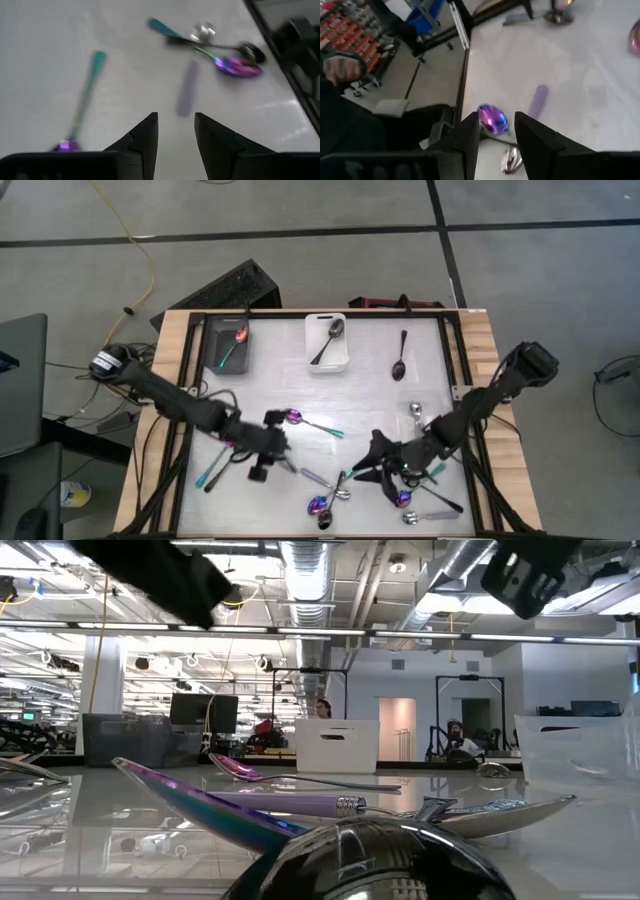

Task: Sort silverware by color (type)
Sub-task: Put the blue spoon into the black bin

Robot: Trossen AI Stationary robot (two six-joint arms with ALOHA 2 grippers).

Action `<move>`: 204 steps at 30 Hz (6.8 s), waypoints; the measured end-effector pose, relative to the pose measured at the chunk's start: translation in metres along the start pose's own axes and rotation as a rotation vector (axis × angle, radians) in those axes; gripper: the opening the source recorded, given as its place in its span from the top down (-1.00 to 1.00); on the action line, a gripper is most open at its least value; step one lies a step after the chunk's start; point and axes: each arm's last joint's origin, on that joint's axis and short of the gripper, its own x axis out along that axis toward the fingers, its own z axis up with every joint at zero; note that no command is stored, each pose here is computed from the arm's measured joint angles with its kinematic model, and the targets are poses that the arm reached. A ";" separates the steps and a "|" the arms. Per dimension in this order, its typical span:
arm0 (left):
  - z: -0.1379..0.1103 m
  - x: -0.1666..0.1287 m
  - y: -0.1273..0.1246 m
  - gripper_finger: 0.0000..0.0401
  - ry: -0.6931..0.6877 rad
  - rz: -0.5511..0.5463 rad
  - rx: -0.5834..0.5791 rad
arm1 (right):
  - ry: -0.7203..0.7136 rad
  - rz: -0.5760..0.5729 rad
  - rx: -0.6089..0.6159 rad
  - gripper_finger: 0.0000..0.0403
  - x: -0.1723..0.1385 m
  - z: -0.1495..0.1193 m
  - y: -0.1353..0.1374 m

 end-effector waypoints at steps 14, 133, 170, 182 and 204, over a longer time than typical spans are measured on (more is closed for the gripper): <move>-0.030 0.004 -0.036 0.43 -0.079 -0.059 0.025 | 0.200 -0.101 0.043 0.27 0.038 -0.007 0.042; -0.026 0.006 -0.028 0.43 -0.105 -0.008 0.016 | 0.271 -0.360 -0.472 0.87 -0.060 0.055 0.084; -0.048 -0.018 0.101 0.43 -0.859 0.160 -0.079 | -0.518 -0.169 -0.359 0.88 0.045 0.133 -0.121; -0.053 -0.019 0.121 0.43 -0.824 0.207 -0.117 | -0.537 -0.220 -0.380 0.87 0.043 0.144 -0.136; -0.025 -0.020 0.135 0.43 -0.803 0.221 -0.106 | -0.518 -0.234 -0.385 0.87 0.043 0.143 -0.139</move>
